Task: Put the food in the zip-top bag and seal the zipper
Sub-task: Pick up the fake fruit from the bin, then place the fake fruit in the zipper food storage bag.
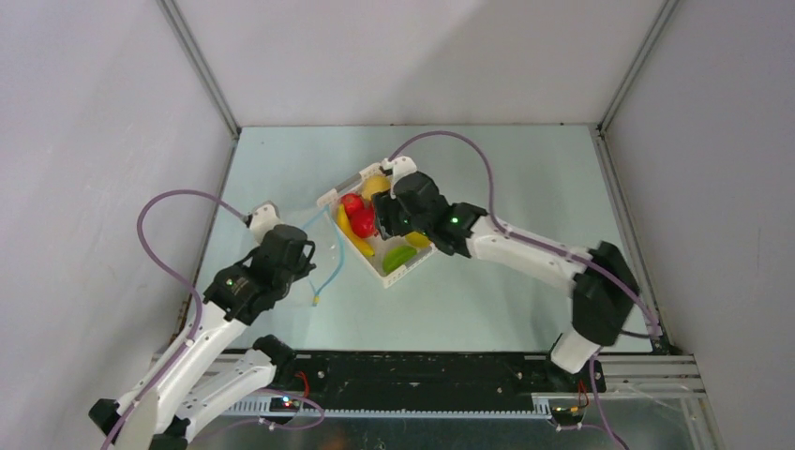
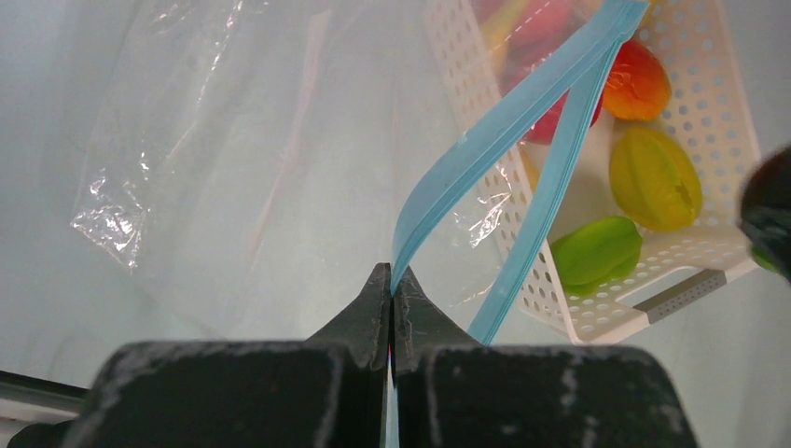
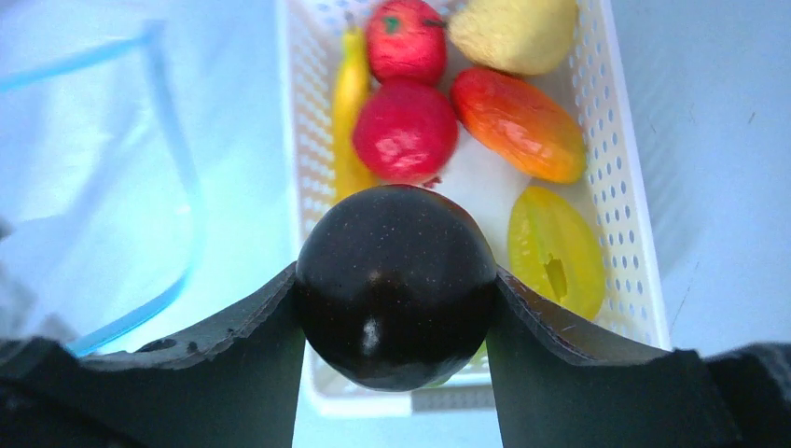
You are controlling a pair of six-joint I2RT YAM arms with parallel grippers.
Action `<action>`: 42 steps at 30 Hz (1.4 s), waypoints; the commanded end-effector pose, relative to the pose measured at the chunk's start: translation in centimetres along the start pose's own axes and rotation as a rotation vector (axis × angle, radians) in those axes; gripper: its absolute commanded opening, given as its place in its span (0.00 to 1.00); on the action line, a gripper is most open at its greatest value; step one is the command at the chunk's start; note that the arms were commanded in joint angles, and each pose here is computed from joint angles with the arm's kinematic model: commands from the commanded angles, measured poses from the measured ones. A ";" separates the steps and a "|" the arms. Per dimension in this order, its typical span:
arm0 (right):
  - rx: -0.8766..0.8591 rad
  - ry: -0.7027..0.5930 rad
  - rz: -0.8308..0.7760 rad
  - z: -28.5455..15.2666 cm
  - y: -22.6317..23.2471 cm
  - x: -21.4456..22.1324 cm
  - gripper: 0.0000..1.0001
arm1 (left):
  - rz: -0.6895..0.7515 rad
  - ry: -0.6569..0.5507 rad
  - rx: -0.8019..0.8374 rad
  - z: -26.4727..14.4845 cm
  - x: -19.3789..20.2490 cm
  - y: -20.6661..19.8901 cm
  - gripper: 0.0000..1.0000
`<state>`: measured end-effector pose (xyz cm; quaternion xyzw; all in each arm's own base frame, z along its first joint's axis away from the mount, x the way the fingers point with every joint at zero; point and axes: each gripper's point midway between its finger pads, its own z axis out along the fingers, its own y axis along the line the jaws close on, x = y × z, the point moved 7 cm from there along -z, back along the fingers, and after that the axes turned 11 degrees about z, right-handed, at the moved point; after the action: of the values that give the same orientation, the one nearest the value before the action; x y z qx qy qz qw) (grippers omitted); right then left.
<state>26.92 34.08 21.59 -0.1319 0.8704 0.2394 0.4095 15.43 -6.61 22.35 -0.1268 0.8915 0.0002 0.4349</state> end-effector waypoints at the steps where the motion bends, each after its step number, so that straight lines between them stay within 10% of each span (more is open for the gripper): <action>1: -0.153 -0.064 0.021 -5.7 2.8 -1.2 0.28 | -0.001 -0.009 0.064 0.0 -0.4 -0.9 0.00; 13: -0.678 0.016 0.045 -8.2 11.9 1.1 0.33 | -0.034 0.005 0.270 -1.3 -0.2 -2.5 0.00; 24: -0.566 0.061 0.174 -3.0 13.3 1.7 0.57 | -0.066 -0.030 0.437 -3.3 0.2 -2.6 0.00; 34: -0.487 0.033 0.156 -4.0 12.8 1.1 0.99 | -0.075 -0.029 0.407 -2.9 0.1 -2.6 0.00; 42: -0.489 -0.057 0.084 -7.5 12.0 -1.5 1.00 | -0.081 -0.040 0.363 -2.7 0.0 -2.2 0.00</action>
<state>18.20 41.69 23.90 -0.1753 0.8275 0.4342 0.3099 13.52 -8.73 23.33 -0.0745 0.8736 -0.1611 0.4531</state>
